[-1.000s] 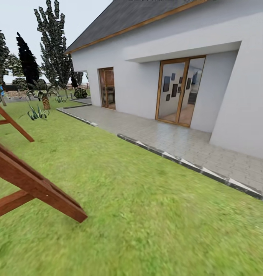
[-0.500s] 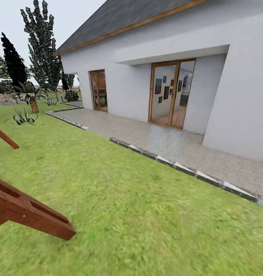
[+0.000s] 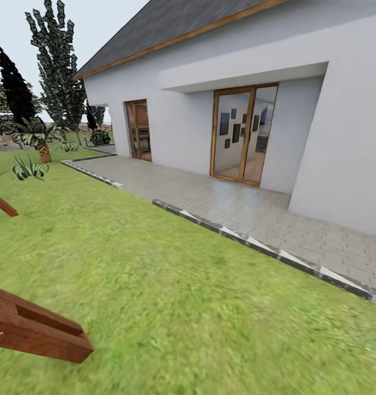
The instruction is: Take the three Easter eggs out of the wicker basket on the lawn in the garden, then place them on the lawn next to a single tree (choose any tree) so that all three eggs are next to the same tree and none are left in the basket.
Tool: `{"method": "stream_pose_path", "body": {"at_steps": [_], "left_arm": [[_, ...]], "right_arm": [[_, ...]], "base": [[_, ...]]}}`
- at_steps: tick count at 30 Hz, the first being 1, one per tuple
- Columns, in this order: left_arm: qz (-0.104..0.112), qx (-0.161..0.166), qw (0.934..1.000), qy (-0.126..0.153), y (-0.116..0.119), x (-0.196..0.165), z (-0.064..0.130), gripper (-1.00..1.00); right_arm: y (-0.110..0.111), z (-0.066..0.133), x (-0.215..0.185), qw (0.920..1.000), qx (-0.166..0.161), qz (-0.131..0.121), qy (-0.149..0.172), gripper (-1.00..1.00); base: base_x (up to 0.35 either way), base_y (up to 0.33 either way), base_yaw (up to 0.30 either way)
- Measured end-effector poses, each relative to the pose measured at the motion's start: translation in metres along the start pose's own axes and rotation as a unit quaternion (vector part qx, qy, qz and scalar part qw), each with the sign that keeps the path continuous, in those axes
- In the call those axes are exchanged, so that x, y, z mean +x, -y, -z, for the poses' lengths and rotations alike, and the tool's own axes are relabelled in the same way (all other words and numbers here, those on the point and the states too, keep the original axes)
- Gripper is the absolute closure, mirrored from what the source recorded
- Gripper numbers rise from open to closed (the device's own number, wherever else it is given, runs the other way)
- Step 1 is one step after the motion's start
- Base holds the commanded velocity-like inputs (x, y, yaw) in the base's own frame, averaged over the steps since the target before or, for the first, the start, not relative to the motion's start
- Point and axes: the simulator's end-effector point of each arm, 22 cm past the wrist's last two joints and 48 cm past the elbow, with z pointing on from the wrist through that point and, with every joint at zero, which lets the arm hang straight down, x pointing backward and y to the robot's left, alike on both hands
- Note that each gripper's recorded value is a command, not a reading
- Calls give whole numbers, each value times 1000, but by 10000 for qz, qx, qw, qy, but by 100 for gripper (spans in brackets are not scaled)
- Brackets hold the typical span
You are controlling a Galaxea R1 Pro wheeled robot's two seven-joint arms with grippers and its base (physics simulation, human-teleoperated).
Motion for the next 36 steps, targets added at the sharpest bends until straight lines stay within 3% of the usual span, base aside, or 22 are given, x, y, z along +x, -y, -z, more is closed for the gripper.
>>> {"method": "stream_pose_path", "body": {"at_steps": [11,28,36], "left_arm": [[-1,-2,10000,1,0,0,0,-100],[-2,-5,10000,4,-1,0,0,-100],[-3,-7,10000,1,-1,0,0,-100]], "right_arm": [[0,0,0,10000,-1,9,0,-100],[0,0,0,10000,-1,9,0,-100],[0,0,0,10000,-1,6,4,-100]], "base": [[275,-196,27],[269,-202,233],[269,-200,83]]}}
